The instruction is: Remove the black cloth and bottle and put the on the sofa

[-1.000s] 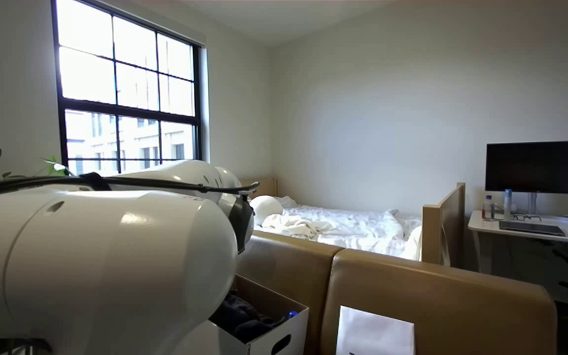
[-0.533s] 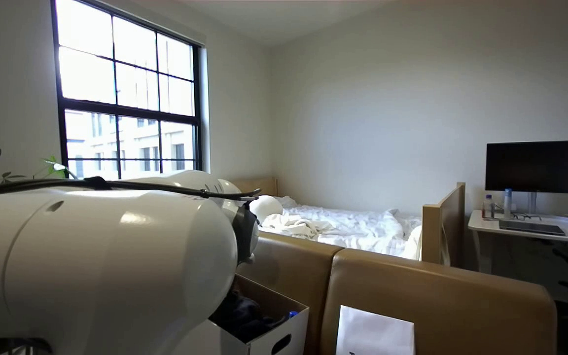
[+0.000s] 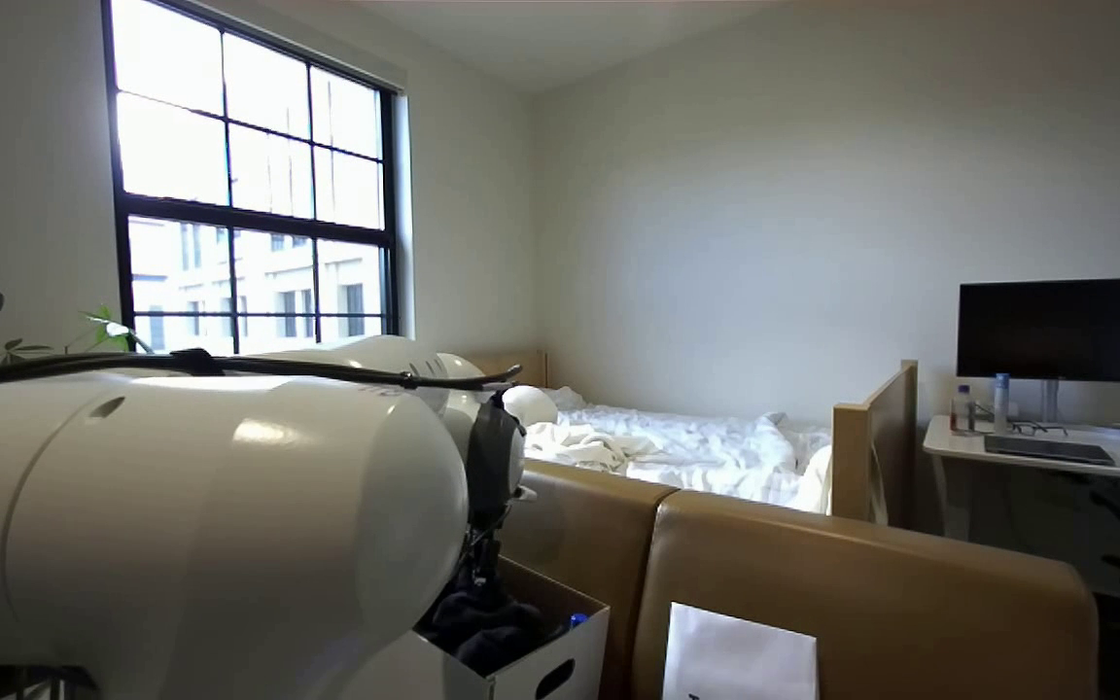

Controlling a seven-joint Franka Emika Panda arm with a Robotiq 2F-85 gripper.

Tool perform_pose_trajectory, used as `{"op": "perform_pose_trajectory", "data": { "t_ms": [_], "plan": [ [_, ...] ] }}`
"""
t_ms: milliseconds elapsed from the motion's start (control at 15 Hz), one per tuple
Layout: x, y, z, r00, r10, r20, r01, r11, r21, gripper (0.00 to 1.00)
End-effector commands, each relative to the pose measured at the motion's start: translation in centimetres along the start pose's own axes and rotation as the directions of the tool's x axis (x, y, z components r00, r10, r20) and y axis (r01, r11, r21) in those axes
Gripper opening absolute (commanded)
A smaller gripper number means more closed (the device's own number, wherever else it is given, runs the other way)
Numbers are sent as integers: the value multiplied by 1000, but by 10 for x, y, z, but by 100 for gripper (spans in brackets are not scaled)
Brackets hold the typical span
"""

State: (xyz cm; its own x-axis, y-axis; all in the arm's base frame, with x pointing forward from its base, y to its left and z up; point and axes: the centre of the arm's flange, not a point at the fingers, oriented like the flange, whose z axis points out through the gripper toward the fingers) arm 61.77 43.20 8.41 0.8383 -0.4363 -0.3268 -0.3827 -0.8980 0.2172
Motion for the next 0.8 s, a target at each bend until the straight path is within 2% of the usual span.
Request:
{"op": "perform_pose_trajectory", "data": {
  "t_ms": [0, 200, 400, 667, 733],
  "plan": [
    [30, -1, -11, 988, 111, -111, -101, 990, 96, 39],
    [39, 5, -24, 974, 157, -161, -139, 983, 118, 20],
    [33, 8, -27, 971, 183, -154, -159, 975, 156, 2],
    [13, -1, -59, 972, 132, -194, -88, 972, 220, 1],
    [5, 0, -74, 971, 112, -213, -69, 978, 197, 1]
  ]
}}
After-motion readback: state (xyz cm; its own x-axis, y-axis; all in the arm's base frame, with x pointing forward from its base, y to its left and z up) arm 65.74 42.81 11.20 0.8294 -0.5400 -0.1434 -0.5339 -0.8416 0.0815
